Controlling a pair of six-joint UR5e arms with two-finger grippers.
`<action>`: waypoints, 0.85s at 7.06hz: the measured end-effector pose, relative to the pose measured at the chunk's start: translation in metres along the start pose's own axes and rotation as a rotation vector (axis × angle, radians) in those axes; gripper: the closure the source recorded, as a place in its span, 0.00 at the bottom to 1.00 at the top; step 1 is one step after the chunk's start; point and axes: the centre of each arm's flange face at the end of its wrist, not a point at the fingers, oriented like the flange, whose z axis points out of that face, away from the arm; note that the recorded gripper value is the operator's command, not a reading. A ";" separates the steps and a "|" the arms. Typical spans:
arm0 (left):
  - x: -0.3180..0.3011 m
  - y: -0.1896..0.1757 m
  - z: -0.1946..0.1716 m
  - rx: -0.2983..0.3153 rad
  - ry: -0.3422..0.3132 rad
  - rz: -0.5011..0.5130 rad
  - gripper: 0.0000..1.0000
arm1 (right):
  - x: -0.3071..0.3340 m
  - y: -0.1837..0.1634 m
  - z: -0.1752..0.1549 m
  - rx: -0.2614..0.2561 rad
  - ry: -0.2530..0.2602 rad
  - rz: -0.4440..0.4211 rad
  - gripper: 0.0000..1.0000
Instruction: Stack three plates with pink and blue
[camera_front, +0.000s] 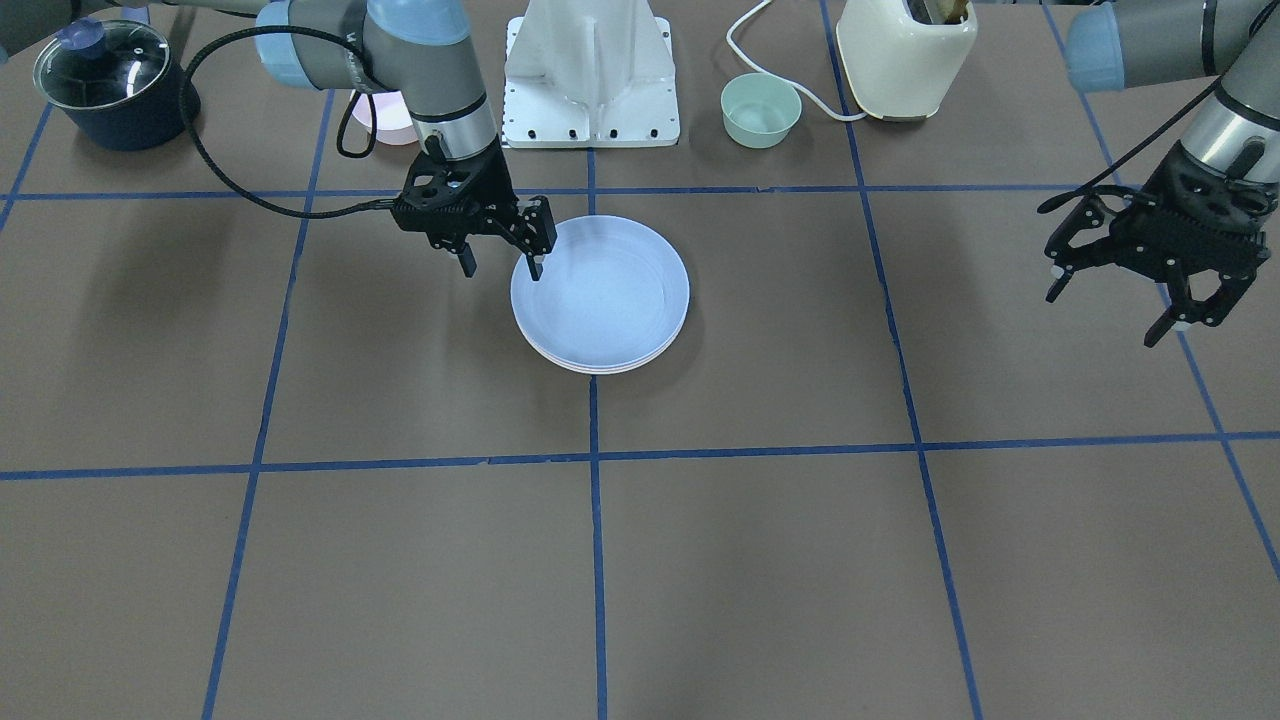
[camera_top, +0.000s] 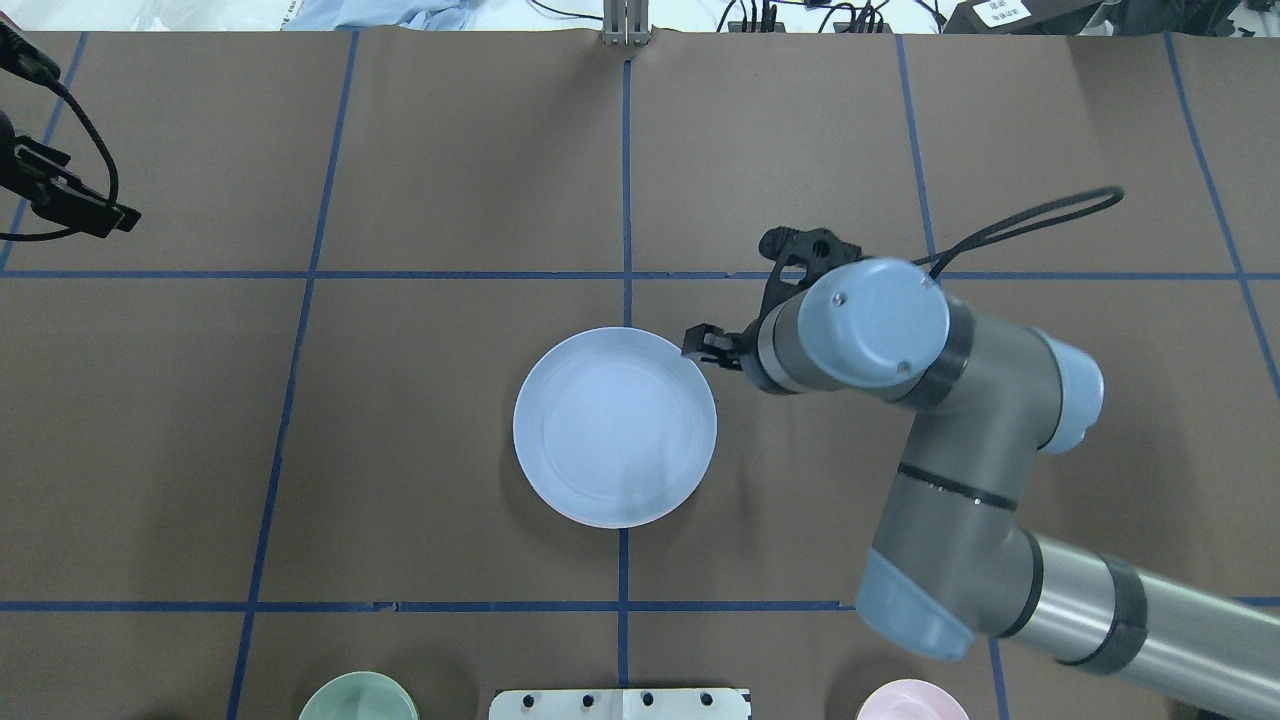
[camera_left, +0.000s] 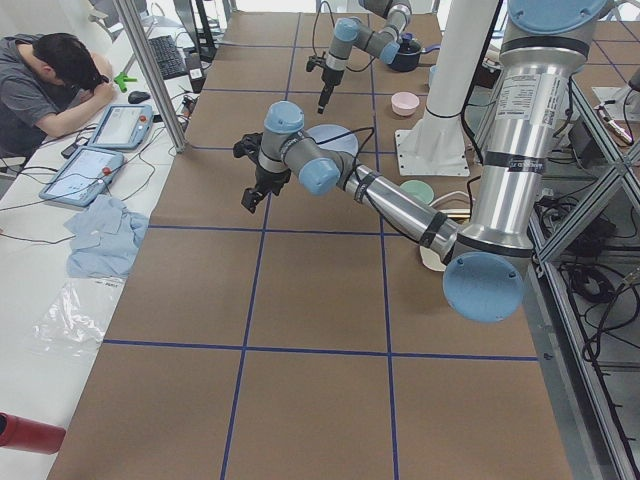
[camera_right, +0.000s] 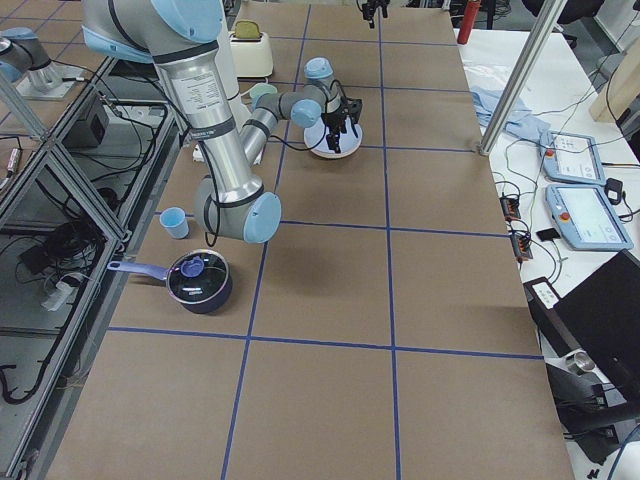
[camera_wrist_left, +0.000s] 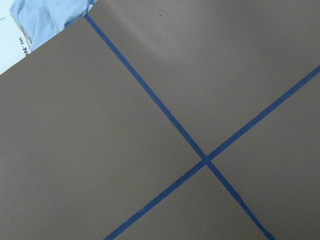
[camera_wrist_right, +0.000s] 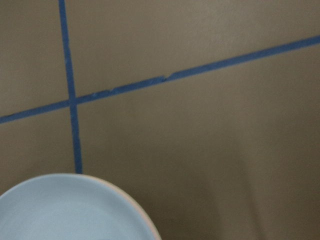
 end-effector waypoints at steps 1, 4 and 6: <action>-0.005 0.011 0.004 -0.018 -0.006 -0.013 0.00 | 0.021 -0.048 -0.016 -0.023 0.030 -0.039 0.00; -0.043 0.051 0.013 -0.079 -0.046 -0.067 0.00 | 0.148 -0.192 -0.079 -0.095 0.117 -0.228 0.00; -0.087 0.073 0.004 -0.119 -0.067 -0.091 0.00 | 0.277 -0.248 -0.104 -0.157 0.156 -0.392 0.00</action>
